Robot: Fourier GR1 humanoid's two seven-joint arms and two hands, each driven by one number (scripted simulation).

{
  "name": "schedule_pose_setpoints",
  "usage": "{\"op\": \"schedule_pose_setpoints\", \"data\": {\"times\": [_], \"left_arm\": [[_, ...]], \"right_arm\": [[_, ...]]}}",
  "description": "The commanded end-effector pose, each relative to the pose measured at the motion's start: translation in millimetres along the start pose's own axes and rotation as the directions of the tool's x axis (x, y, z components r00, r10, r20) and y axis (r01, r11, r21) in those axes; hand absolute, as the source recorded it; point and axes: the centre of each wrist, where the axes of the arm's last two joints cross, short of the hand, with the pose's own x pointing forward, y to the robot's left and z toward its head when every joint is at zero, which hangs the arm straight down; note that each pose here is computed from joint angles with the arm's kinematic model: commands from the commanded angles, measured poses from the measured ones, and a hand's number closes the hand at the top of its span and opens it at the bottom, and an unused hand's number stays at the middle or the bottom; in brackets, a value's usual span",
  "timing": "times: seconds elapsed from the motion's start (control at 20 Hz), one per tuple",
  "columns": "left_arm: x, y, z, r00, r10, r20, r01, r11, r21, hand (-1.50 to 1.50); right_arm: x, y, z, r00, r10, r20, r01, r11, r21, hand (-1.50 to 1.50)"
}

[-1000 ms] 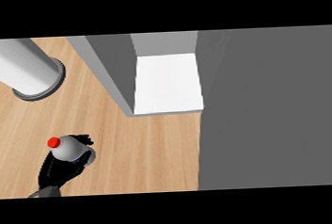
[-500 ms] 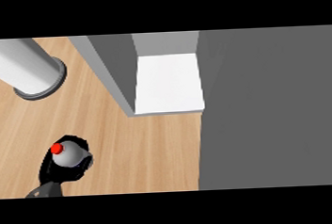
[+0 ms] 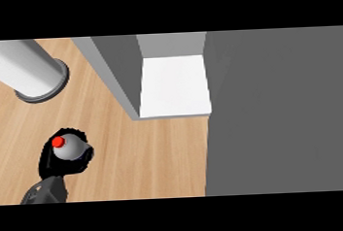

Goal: Pick up the bottled water, place it into the cabinet and close the cabinet

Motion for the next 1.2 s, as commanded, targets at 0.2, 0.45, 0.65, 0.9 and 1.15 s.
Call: {"op": "schedule_pose_setpoints", "data": {"times": [0.2,0.45,0.65,0.9,1.15], "left_arm": [[3.3,-45.8,-25.0,1.0,0.021,0.019,-0.018,0.993,-0.116,1.5],[16.1,-105.5,-47.7,0.999,-0.005,0.035,0.011,0.984,-0.176,1.5],[20.7,-122.5,-41.0,1.0,-0.002,0.004,0.003,0.983,-0.182,1.5],[32.3,-174.7,-53.8,0.999,-0.04,0.036,0.046,0.983,-0.175,1.5],[55.2,-212.3,-70.9,0.994,-0.071,0.081,0.085,0.979,-0.187,1.5]], "right_arm": [[44.6,25.7,-7.2,0.996,-0.035,0.081,0.032,0.999,0.036,-1.5],[36.3,11.8,0.6,0.997,-0.023,0.069,0.022,1.0,0.022,-1.5],[45.1,17.3,-1.5,0.997,-0.023,0.078,0.021,1.0,0.017,-1.5],[40.8,11.4,5.4,0.998,-0.025,0.065,0.023,0.999,0.029,-1.5],[40.0,15.3,-9.6,0.997,-0.039,0.061,0.036,0.998,0.046,-1.5]]}}
